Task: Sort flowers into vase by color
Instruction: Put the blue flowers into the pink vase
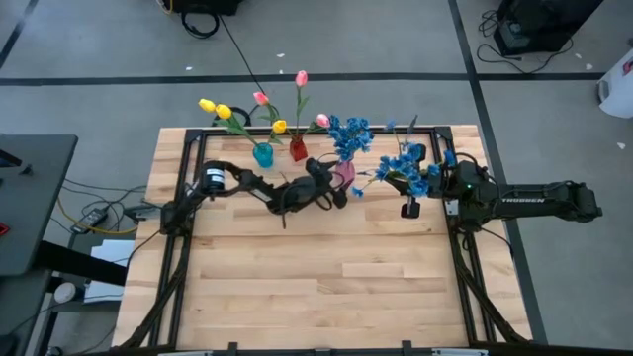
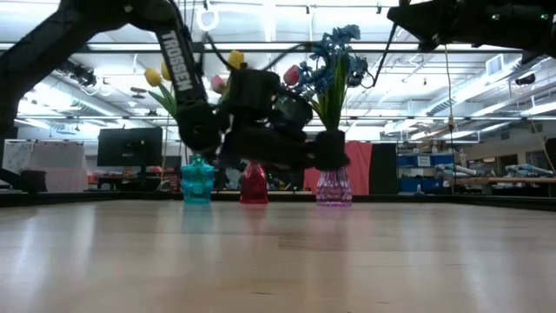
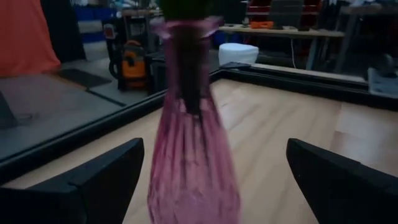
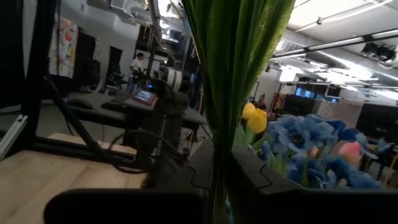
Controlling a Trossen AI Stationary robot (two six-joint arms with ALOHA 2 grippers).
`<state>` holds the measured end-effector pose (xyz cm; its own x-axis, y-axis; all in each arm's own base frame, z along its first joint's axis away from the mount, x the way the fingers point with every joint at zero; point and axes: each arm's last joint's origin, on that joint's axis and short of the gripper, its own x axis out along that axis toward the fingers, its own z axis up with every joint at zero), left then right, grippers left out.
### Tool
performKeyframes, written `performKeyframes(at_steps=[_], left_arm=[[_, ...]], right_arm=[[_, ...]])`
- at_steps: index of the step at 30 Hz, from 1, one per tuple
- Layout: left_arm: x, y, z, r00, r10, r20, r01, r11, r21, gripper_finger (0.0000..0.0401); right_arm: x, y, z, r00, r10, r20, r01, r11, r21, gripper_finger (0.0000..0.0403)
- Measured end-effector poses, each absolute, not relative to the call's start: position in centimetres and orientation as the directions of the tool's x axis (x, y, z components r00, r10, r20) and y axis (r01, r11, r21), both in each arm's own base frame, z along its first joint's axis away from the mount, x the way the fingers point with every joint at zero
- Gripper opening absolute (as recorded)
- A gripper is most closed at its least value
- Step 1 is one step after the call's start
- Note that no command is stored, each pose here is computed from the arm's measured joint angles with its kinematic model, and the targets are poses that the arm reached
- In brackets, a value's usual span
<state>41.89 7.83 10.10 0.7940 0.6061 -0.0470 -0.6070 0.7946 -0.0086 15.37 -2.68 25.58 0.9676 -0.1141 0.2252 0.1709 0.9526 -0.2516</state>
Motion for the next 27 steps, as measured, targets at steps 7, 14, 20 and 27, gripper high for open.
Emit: performKeyframes(at_steps=[7,14,20,27], left_arm=[[43.1,10.1,8.4,0.794,0.602,-0.077,-0.607,0.792,-0.069,0.0400],[44.0,10.2,7.9,0.812,0.572,-0.118,-0.579,0.815,-0.030,0.0367],[44.0,10.2,7.8,0.816,0.562,-0.131,-0.570,0.822,-0.023,0.0287],[44.6,8.5,7.8,0.908,0.396,-0.138,-0.403,0.915,-0.025,0.0283]], right_arm=[[15.4,-2.6,25.3,0.975,-0.101,0.200,0.155,0.948,-0.279,0.0036],[15.4,-2.6,25.4,0.974,-0.101,0.202,0.157,0.944,-0.290,0.0036],[15.4,-2.7,25.4,0.974,-0.105,0.201,0.161,0.945,-0.286,0.0036],[14.9,-2.6,24.9,0.985,-0.108,0.133,0.132,0.972,-0.193,0.0036]])
